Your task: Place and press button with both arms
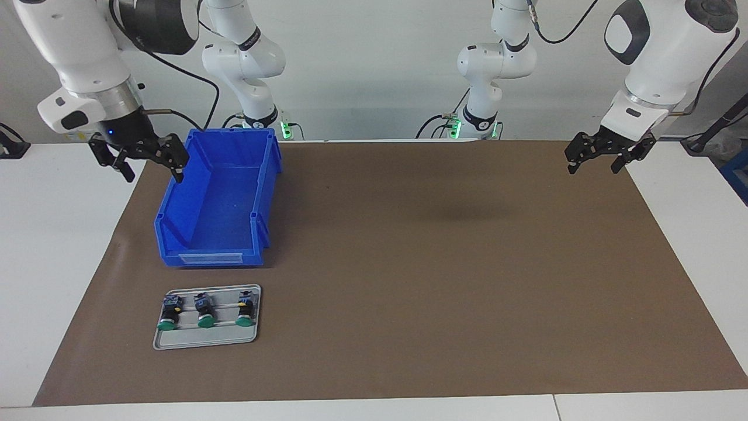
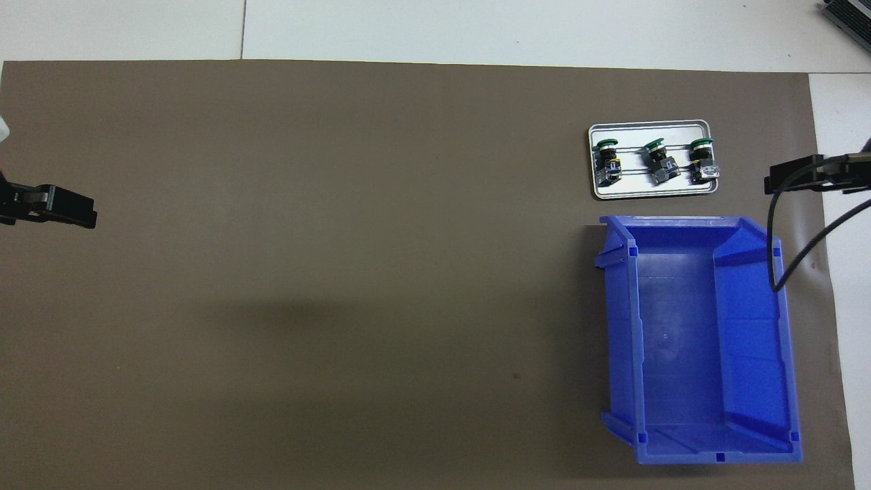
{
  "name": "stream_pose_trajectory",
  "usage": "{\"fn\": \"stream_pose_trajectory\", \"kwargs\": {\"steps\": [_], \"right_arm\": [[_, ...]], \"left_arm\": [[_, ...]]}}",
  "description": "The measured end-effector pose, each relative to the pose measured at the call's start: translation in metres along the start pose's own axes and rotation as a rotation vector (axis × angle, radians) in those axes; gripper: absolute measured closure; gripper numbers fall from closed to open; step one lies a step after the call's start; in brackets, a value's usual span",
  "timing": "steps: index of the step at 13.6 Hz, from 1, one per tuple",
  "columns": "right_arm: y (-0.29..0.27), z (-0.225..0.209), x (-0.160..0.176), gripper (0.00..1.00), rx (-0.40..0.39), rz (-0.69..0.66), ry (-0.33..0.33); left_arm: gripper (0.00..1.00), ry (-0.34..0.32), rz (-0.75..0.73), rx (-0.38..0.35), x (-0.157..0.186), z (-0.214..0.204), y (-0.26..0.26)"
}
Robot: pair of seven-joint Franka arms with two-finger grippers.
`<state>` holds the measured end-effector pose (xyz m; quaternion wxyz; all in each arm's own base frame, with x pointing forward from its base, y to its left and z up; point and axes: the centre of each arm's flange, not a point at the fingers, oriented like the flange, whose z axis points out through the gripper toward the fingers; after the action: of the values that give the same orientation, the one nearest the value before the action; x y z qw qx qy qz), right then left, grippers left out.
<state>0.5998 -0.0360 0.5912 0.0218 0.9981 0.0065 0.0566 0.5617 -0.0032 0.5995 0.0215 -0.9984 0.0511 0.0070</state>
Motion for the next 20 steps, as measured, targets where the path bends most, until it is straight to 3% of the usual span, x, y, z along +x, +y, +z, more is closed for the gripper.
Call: {"fn": "stream_pose_trajectory", "kwargs": {"steps": [4, 8, 13, 18, 19, 20], "right_arm": [[-0.003, 0.12, 0.06, 0.0, -0.019, -0.137, 0.037], [-0.006, 0.206, 0.083, 0.0, -0.029, -0.235, 0.039], [-0.009, 0.271, 0.08, 0.0, 0.002, -0.293, 0.021], [-0.006, 0.292, 0.068, 0.03, 0.018, -0.338, -0.02], [-0.004, 0.294, 0.067, 0.1, 0.019, -0.335, -0.024], [-0.002, 0.295, 0.066, 0.23, 0.019, -0.333, -0.027]], "left_arm": [[0.0, 0.0, 0.0, 0.0, 0.0, 0.0, 0.0], [0.0, 0.0, 0.0, 0.0, 0.0, 0.0, 0.0], [0.0, 0.0, 0.0, 0.0, 0.0, 0.0, 0.0], [0.0, 0.0, 0.0, 0.0, 0.0, 0.0, 0.0], [0.0, 0.0, 0.0, 0.0, 0.0, 0.0, 0.0], [0.0, 0.0, 0.0, 0.0, 0.0, 0.0, 0.0]]}}
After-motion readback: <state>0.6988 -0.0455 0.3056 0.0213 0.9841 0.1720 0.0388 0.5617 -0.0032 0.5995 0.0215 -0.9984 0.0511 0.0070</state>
